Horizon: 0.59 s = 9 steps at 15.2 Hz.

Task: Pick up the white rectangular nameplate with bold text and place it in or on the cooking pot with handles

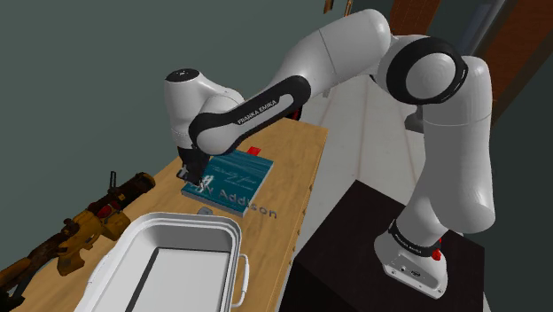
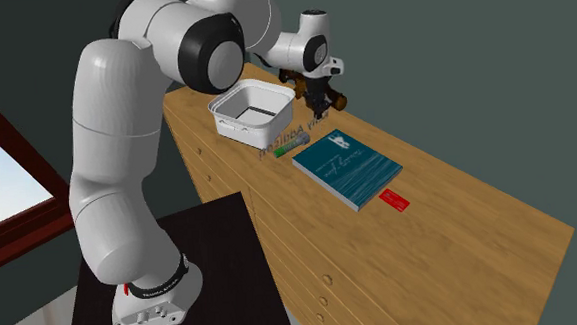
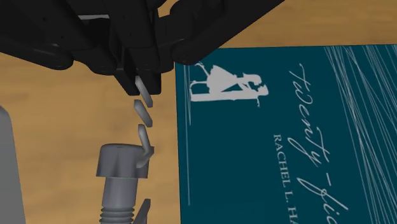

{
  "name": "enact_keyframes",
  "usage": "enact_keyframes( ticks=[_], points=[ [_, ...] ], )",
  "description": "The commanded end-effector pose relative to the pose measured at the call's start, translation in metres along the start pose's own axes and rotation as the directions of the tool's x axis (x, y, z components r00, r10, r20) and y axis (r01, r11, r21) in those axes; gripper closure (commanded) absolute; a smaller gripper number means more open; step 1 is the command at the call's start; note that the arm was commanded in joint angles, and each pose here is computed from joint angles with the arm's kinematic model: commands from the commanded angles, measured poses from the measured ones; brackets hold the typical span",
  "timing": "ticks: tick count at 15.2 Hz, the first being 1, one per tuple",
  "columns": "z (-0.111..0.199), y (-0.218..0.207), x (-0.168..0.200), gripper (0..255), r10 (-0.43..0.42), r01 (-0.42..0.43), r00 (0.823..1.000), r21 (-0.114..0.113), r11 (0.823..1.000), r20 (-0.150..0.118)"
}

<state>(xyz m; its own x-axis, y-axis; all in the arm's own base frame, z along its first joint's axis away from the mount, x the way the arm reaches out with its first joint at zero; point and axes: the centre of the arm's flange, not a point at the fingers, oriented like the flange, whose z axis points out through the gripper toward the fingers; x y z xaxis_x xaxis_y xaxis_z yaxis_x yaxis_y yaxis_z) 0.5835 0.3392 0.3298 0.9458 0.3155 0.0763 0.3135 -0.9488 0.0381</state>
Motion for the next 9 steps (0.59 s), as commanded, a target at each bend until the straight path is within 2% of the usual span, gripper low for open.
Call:
enact_keyframes(
  ticks=[1, 9],
  points=[
    [-0.011, 0.001, 0.001, 255, 0.000, 0.000, 1.000, 0.000, 1.000, 0.001],
    [-0.053, 0.002, 0.004, 255, 0.000, 0.000, 1.000, 0.000, 1.000, 0.001]
  ],
)
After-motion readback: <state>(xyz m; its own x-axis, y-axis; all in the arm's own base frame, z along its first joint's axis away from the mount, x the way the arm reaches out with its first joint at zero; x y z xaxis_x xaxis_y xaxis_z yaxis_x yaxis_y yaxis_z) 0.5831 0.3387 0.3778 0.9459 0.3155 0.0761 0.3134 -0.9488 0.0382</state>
